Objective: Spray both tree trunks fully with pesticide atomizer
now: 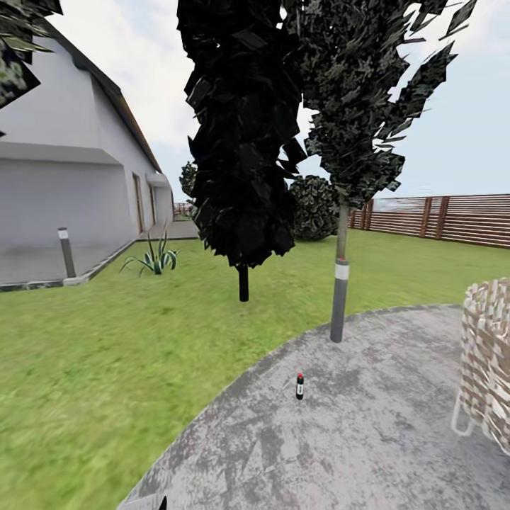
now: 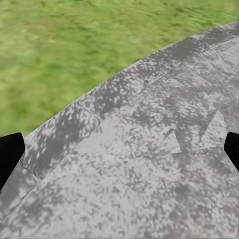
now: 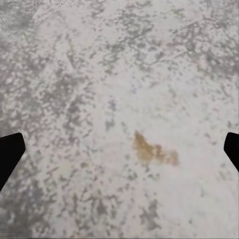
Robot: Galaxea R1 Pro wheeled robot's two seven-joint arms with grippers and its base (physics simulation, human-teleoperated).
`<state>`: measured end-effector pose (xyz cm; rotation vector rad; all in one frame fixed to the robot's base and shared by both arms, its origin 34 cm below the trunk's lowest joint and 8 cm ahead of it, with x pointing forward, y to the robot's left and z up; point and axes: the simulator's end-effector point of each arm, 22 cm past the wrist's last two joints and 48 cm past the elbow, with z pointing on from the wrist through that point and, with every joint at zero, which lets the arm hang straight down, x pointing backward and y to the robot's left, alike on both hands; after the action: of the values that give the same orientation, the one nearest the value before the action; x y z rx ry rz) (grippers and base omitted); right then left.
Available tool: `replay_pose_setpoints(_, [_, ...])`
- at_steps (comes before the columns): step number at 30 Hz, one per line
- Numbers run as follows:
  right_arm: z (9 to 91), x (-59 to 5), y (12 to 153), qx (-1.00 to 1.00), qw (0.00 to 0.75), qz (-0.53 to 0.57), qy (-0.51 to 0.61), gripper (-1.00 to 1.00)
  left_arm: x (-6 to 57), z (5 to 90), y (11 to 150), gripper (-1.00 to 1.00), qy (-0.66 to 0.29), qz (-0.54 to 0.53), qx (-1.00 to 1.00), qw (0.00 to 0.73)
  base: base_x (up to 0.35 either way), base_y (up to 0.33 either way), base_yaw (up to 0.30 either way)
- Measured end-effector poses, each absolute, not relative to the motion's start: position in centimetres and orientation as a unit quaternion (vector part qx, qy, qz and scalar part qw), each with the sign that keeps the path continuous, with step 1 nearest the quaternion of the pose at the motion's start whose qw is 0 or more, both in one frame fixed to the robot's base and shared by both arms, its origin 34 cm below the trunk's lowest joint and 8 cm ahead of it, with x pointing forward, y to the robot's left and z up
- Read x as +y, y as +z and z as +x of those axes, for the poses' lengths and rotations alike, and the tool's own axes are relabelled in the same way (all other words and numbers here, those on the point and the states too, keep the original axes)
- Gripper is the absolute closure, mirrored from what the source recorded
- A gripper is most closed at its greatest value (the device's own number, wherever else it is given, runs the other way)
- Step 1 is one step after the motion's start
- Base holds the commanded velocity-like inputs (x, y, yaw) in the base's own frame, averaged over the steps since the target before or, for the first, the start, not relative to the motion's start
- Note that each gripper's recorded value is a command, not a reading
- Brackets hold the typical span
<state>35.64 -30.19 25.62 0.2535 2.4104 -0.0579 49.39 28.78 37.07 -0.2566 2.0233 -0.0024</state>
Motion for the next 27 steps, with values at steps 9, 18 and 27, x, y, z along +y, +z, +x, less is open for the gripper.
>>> replay_pose_setpoints(9, [35.77,-30.31,25.73,0.93,0.353,0.102,-0.023,-1.0,28.79,49.39,37.07,-1.0,-0.001,-0.107,0.845,0.524,0.329,0.143,0.0])
replay_pose_setpoints(18, [35.82,-30.15,25.74,0.93,0.353,0.096,-0.022,-1.0,28.76,49.4,37.08,-1.0,-0.001,-0.107,0.845,0.524,0.319,0.175,0.0])
replay_pose_setpoints(27, [35.83,-30.29,25.78,0.929,0.354,0.103,-0.022,-1.0,28.76,49.43,37.16,-1.0,-0.001,-0.107,0.845,0.524,0.303,0.194,-0.15])
